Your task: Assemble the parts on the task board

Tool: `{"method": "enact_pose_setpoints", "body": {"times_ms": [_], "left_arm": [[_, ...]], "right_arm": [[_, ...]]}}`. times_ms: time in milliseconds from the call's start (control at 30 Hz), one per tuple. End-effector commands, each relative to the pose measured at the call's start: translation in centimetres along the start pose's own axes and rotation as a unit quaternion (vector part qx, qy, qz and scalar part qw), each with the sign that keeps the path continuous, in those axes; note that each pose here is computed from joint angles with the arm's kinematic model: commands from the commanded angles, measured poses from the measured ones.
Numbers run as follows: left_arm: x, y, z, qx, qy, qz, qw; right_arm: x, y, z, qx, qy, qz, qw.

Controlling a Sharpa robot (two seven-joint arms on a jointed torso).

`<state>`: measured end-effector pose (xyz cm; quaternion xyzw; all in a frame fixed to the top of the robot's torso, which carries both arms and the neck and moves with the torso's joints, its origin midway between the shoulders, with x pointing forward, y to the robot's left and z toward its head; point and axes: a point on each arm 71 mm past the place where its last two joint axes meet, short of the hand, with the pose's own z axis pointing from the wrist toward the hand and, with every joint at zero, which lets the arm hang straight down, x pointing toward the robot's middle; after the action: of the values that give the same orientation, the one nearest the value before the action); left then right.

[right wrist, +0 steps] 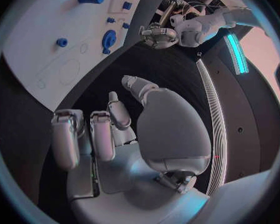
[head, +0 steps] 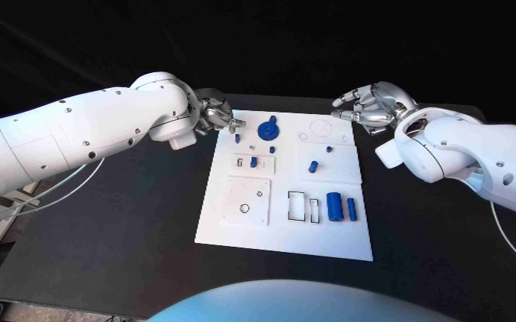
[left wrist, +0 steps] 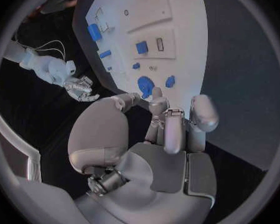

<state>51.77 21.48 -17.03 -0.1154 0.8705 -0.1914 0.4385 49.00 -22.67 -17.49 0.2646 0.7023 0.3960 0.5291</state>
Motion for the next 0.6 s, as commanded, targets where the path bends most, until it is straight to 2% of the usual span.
{"method": "enact_pose_setpoints", "body": {"times_ms": [33, 333, 600], "left_arm": [[-0.02, -0.22, 0.44, 0.001, 0.023, 0.006, 1.0], [-0.63, -0.01, 1.81, -0.018, 0.023, 0.024, 0.999], [-0.6, 0.06, 2.94, -0.033, 0.033, 0.039, 0.998]], "right_arm": [[0.1, 0.0, 0.0, -0.001, 0.006, -0.001, 1.0], [0.1, 0.0, 0.0, -0.001, 0.006, 0.0, 1.0], [0.1, 0.0, 0.0, -0.001, 0.006, 0.0, 1.0]]}}
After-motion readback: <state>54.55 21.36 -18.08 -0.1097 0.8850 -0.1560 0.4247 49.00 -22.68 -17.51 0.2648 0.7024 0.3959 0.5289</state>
